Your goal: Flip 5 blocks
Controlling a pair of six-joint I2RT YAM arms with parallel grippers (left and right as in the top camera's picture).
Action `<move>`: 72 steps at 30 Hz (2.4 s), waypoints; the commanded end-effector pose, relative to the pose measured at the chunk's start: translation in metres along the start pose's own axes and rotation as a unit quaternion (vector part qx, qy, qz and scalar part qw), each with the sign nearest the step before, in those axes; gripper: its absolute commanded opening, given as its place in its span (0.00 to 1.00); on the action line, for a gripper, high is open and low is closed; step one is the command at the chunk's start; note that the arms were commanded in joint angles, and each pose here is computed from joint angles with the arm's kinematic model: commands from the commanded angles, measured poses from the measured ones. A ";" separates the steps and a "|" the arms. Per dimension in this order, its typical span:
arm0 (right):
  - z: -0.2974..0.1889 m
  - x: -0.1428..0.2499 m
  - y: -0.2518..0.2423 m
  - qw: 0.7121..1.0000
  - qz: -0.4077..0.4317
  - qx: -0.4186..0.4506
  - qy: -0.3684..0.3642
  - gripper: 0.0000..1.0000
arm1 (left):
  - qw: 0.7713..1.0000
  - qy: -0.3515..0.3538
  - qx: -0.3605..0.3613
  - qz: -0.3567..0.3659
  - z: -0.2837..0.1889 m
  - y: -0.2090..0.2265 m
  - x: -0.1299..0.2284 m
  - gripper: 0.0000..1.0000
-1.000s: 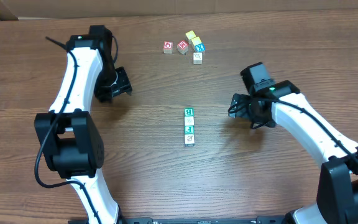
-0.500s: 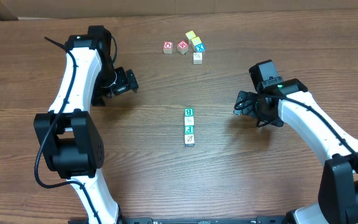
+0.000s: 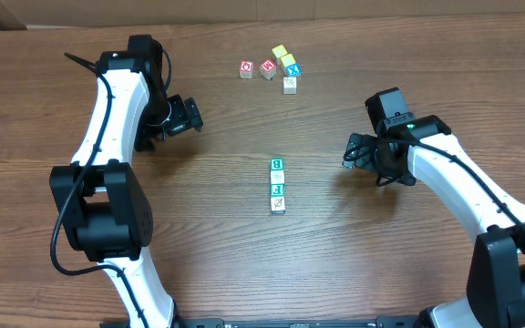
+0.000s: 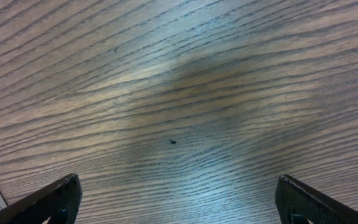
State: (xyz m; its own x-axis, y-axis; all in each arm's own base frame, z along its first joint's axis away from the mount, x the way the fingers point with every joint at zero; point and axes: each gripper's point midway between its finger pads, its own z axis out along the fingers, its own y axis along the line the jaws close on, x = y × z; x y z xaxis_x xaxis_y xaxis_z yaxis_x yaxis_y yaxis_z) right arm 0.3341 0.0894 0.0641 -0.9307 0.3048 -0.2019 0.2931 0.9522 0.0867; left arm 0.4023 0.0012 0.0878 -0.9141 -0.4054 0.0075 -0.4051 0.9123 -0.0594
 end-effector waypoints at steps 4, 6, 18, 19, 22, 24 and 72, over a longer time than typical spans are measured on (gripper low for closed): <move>-0.009 -0.010 0.003 1.000 -0.004 -0.004 -0.019 1.00 | 1.000 -0.020 0.003 0.004 -0.013 -0.004 -0.004 1.00; -0.009 -0.010 0.003 1.000 -0.004 -0.004 -0.019 1.00 | 1.000 -0.020 0.003 0.004 -0.013 -0.004 -0.004 1.00; -0.009 -0.010 0.003 1.000 -0.004 -0.004 -0.019 1.00 | 1.000 -0.020 0.003 0.004 -0.013 -0.004 -0.004 1.00; -0.009 -0.010 0.003 1.000 -0.004 -0.004 -0.019 1.00 | 1.000 -0.020 0.003 0.004 -0.013 -0.004 -0.004 1.00; -0.009 -0.010 0.003 1.000 -0.004 -0.004 -0.019 1.00 | 1.000 -0.020 0.003 0.004 -0.013 -0.004 -0.004 1.00; -0.009 -0.010 0.003 1.000 -0.004 -0.004 -0.019 1.00 | 1.000 -0.020 0.003 0.004 -0.013 -0.004 -0.004 1.00; -0.009 -0.010 0.003 1.000 -0.004 -0.004 -0.019 1.00 | 0.923 -0.355 0.145 0.026 -0.278 0.012 0.080 1.00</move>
State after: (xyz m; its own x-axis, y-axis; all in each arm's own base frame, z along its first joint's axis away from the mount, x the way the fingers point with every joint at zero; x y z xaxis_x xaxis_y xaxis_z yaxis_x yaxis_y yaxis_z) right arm 0.3340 0.0894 0.0641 -0.9317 0.3019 -0.2019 0.2902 0.9531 0.0858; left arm 0.3348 -0.0035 0.3416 -0.6968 -0.3938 -0.5995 -0.2663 0.9181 -0.2936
